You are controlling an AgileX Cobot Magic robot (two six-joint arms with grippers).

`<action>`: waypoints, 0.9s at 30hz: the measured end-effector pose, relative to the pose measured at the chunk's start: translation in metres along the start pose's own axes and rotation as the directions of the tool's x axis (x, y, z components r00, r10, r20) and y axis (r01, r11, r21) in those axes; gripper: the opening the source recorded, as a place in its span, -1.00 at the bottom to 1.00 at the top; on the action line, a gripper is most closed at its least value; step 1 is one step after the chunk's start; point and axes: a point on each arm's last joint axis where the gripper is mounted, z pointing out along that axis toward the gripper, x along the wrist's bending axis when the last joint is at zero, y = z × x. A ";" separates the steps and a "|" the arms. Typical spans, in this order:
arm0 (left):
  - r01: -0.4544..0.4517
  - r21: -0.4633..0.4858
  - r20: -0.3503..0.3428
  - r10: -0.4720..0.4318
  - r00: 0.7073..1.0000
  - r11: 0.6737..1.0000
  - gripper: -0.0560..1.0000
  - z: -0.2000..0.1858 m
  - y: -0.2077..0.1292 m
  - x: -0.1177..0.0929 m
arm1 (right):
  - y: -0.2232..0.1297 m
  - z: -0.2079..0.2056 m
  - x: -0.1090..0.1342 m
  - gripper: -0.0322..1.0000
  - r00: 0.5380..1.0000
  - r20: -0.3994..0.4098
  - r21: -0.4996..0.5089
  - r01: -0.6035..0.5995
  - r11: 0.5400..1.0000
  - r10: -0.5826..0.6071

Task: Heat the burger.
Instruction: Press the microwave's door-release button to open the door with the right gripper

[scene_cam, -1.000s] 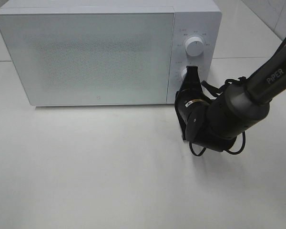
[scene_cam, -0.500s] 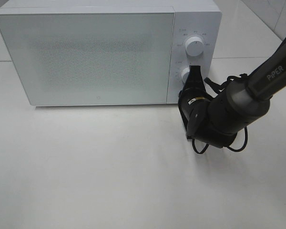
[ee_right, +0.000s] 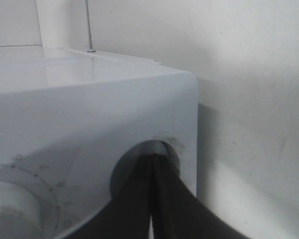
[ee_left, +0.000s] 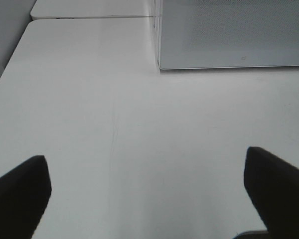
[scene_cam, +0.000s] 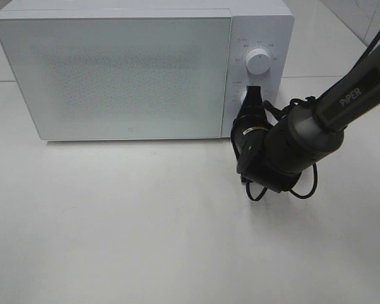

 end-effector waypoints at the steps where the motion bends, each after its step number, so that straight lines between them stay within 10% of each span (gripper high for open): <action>1: 0.000 0.000 0.000 0.000 1.000 1.000 0.95 0.000 0.000 0.000 | 0.000 0.000 0.000 -0.93 1.000 0.000 0.000 0.000 1.000 0.000; 27: 0.000 0.000 0.000 0.000 1.000 1.000 0.95 0.000 0.000 0.000 | -0.004 0.003 -0.002 -0.92 1.000 0.000 -0.018 0.003 1.000 -0.003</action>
